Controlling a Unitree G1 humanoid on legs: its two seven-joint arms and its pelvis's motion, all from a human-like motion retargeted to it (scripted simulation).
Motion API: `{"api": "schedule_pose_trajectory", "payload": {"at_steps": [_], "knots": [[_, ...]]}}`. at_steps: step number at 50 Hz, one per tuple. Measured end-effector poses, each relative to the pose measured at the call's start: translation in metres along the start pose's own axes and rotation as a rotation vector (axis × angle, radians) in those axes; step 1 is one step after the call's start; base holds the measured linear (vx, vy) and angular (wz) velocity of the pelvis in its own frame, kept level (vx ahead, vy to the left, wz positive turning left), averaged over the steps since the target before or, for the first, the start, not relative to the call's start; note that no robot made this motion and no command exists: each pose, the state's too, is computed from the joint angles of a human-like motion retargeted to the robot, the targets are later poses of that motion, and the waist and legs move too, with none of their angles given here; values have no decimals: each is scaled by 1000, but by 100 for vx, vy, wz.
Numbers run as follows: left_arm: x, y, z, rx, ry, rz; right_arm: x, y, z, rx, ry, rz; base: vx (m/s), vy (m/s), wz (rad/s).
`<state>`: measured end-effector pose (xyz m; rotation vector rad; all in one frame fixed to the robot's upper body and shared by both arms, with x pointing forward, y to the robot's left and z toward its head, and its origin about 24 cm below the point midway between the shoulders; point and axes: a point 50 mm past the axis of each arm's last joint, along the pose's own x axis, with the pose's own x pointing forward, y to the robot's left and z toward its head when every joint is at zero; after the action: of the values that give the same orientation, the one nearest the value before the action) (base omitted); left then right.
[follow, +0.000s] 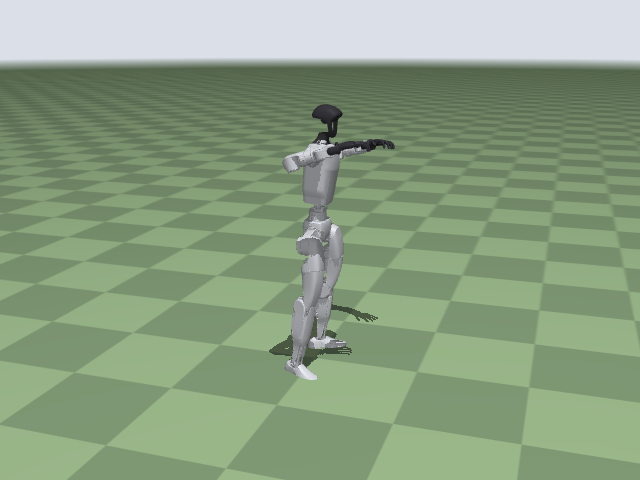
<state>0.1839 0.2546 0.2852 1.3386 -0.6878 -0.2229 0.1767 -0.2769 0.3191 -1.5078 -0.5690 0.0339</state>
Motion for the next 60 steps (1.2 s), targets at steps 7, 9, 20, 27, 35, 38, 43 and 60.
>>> {"api": "schedule_pose_trajectory", "payload": {"at_steps": [7,9,20,27,35,38,43,60], "knots": [[-1,-3,-1,-14,4,7,0,0,-1,9,-2,-11,7,1,0],[-6,-4,-4,-35,21,25,0,0,0,17,-8,-27,5,1,1],[-55,-22,-16,-121,197,150,-30,4,-3,135,29,-197,0,0,0],[-76,-45,-16,-164,288,308,-41,20,-3,242,34,-320,0,0,0],[-25,-84,28,-610,36,610,-23,55,42,678,-160,-620,1,0,-18],[14,-91,52,-804,-138,736,-3,66,70,850,-285,-743,0,0,0],[96,-74,100,-1002,-439,904,44,85,127,1119,-432,-849,0,0,0],[84,-81,117,-1083,-506,832,102,-4,171,1182,-786,-1144,-1,0,-4]]}}
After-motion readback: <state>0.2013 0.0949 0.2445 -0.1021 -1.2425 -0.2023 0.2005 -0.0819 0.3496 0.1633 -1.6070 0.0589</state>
